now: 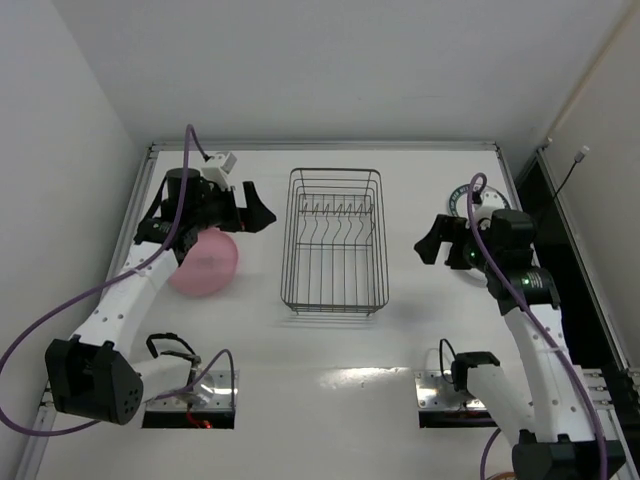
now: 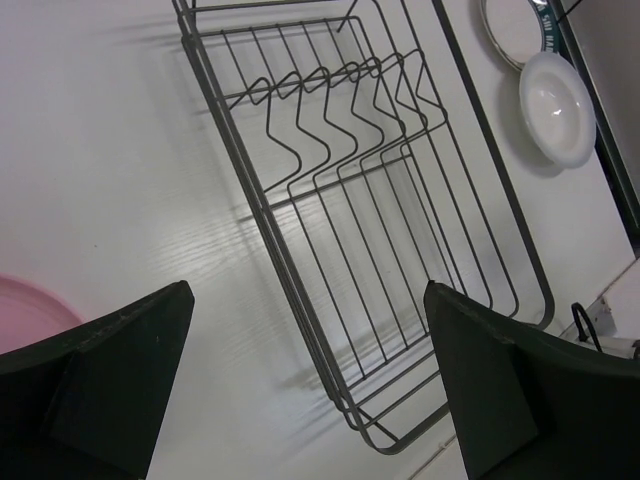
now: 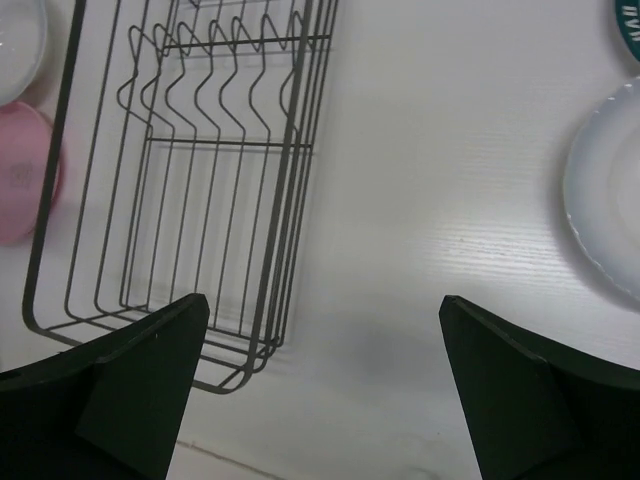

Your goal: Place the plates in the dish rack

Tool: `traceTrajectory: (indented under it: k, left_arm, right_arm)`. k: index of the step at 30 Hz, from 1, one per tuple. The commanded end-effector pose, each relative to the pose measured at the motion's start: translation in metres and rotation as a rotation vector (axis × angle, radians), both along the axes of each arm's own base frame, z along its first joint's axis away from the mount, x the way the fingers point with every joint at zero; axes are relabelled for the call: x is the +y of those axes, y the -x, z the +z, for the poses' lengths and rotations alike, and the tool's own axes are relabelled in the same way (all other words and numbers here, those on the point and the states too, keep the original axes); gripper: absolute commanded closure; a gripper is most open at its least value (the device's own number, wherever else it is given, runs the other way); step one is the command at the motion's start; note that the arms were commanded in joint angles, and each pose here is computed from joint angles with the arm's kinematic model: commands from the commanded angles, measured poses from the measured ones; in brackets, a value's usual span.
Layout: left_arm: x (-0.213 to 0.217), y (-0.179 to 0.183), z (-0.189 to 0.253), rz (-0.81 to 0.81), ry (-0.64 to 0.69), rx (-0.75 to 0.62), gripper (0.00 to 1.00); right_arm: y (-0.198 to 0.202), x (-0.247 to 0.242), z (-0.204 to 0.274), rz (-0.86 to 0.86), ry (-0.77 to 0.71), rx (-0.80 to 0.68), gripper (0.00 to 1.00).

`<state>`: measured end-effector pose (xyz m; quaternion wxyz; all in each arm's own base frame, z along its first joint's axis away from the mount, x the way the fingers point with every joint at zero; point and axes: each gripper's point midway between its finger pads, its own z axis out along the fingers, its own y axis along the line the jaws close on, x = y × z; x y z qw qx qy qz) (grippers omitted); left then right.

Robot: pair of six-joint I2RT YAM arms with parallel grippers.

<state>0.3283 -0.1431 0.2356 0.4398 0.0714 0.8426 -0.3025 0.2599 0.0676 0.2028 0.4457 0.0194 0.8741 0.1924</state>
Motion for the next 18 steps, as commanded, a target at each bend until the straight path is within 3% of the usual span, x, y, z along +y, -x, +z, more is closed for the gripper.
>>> traceTrajectory:
  k: [1, 6, 10, 13, 18]
  left_arm:
    - [-0.006, -0.004, 0.006, -0.032, 0.039, -0.015, 0.0]
    - [-0.009, 0.0, 0.005, -0.056, 0.041, -0.01, 0.0]
    - [-0.01, 0.001, 0.006, -0.067, 0.047, -0.009, 0.0]
    - [-0.011, 0.001, 0.003, -0.08, 0.045, -0.003, 0.0]
    - [-0.012, 0.0, -0.005, -0.079, 0.041, 0.026, 0.0]
  right_arm:
    - [0.005, -0.02, 0.01, -0.099, 0.058, 0.002, 0.0]
    - [0.005, -0.047, -0.013, -0.208, 0.162, 0.114, 0.0]
    - [-0.001, -0.063, -0.04, -0.419, 0.075, 0.176, 0.0]
    - [-0.014, -0.063, -0.048, -0.433, 0.002, 0.178, 0.0]
    - [-0.023, -0.104, -0.081, -0.596, -0.067, 0.268, 0.0]
